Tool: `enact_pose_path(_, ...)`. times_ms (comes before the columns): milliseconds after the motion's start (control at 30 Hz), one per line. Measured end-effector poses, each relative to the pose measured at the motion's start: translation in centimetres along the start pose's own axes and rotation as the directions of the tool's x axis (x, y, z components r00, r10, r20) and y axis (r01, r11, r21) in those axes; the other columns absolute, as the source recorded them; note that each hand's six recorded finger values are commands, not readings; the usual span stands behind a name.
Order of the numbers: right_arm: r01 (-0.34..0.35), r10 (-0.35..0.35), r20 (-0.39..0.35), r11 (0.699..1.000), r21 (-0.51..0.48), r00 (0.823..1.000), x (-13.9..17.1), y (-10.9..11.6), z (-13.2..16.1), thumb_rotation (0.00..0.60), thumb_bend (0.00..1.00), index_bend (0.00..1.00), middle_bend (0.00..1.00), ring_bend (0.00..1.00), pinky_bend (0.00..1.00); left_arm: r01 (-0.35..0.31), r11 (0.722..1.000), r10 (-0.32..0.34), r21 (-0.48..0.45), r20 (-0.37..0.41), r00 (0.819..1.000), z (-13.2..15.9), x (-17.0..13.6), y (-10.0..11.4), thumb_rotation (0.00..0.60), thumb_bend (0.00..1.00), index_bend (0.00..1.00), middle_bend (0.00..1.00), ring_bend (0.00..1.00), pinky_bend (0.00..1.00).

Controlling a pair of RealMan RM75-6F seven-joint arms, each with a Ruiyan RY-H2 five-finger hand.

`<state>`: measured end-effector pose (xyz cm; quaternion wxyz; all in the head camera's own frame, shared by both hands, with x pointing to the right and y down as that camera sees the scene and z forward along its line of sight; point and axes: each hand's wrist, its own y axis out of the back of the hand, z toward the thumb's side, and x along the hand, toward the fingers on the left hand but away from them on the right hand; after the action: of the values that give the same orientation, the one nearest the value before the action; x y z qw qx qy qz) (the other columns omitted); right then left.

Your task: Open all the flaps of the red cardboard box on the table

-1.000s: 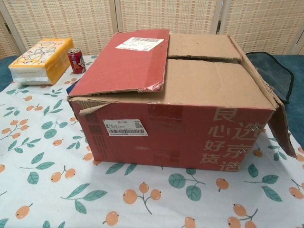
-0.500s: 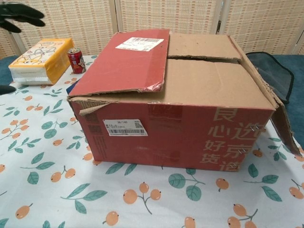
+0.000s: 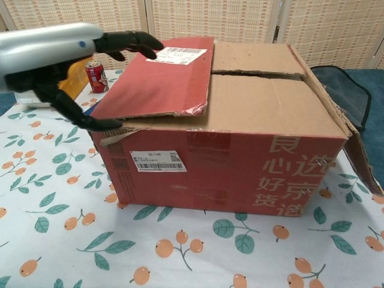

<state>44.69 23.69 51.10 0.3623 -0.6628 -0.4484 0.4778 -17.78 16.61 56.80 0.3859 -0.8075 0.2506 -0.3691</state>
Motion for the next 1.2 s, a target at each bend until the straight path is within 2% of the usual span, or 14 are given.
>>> enact_pose_path(200,0.019,-0.018,0.030,1.000,-0.016,0.999,0.9,1.2,-1.6,0.600,0.34,0.00,0.00,0.00,0.00,0.007,1.000,-0.007,-0.002,0.017,1.000,2.4,2.7,0.1,0.600,0.36,0.01,0.14,0.06,0.14)
enact_pose_path(400,0.015,-0.013,0.048,0.999,-0.028,0.999,1.4,1.3,-2.9,0.600,0.34,0.00,0.00,0.00,0.00,0.007,1.000,-0.007,0.002,0.037,0.999,4.0,3.8,-0.5,0.600,0.38,0.02,0.14,0.06,0.14)
enact_pose_path(900,0.040,-0.038,0.050,0.998,-0.040,0.998,2.2,2.0,-3.3,0.600,0.34,0.00,0.00,0.00,0.00,0.012,0.999,-0.013,0.042,0.021,1.000,4.2,4.8,-2.1,0.600,0.38,0.02,0.14,0.06,0.14)
enact_pose_path(1200,0.047,-0.044,0.058,0.998,-0.042,0.997,2.2,2.2,-3.5,0.600,0.34,0.00,0.00,0.00,0.00,-0.029,0.999,0.027,0.041,0.036,0.999,4.1,5.4,-1.3,0.600,0.38,0.01,0.15,0.06,0.14)
